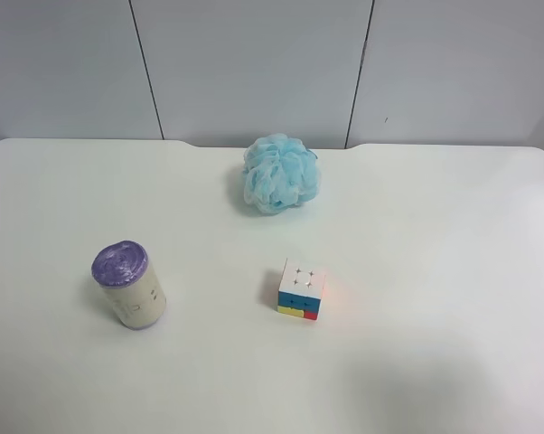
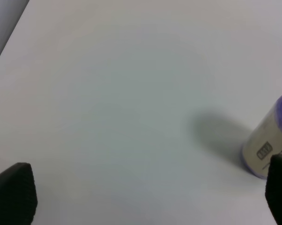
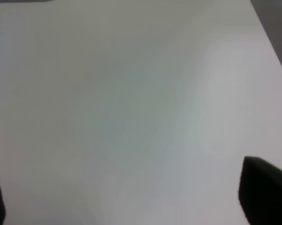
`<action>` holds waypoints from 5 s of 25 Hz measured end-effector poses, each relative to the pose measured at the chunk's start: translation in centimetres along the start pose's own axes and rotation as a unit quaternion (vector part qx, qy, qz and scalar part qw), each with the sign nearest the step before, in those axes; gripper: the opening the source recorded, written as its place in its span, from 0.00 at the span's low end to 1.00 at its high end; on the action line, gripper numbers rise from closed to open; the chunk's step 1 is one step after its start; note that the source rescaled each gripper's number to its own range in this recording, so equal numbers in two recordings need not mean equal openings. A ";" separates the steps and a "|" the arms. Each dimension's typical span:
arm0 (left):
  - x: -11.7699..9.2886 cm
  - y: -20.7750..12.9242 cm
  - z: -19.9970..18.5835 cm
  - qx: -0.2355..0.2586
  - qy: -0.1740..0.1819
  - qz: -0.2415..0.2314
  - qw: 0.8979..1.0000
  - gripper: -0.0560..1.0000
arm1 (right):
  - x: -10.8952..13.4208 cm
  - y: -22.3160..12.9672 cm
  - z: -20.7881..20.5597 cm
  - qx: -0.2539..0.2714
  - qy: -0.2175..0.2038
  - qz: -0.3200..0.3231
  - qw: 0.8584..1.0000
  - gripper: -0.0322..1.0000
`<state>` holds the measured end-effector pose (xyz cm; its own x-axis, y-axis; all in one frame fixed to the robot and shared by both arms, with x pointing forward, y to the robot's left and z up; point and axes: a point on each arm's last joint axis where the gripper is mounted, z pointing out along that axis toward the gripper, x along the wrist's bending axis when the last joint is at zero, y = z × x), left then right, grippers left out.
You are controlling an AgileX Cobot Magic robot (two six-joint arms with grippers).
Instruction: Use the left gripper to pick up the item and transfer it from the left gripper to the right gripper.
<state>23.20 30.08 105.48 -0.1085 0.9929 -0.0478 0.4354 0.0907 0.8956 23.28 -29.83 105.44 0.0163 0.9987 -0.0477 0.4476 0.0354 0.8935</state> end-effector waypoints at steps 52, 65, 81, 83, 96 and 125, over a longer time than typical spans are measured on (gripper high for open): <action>-9.4 7.2 17.3 0.410 -0.079 0.070 0.906 1.00 | 0.0 0.0 0.0 0.000 0.000 0.000 1.000 1.00; -13.3 6.4 23.0 0.452 -0.079 0.068 0.886 1.00 | 0.0 0.0 0.0 0.000 0.000 0.000 1.000 1.00; -14.7 2.5 27.1 0.504 -0.075 0.062 0.858 1.00 | 0.0 0.0 0.0 0.000 0.000 0.000 1.000 1.00; -14.8 2.1 27.4 0.510 -0.073 0.067 0.854 0.97 | 0.0 0.0 0.0 0.000 0.000 0.000 1.000 1.00; -15.4 1.8 27.8 0.507 -0.095 0.049 0.855 0.07 | 0.0 0.0 0.0 0.000 0.000 0.000 1.000 1.00; -16.9 7.9 20.4 0.425 -0.306 -0.010 0.852 0.07 | 0.0 0.0 0.0 0.000 0.000 0.000 1.000 1.00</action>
<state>46.70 15.55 104.32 0.2498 0.8214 -0.5128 0.9567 -0.1277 0.2615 23.28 -29.83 105.44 0.0163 0.9987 -0.0477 0.4476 0.0354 0.8935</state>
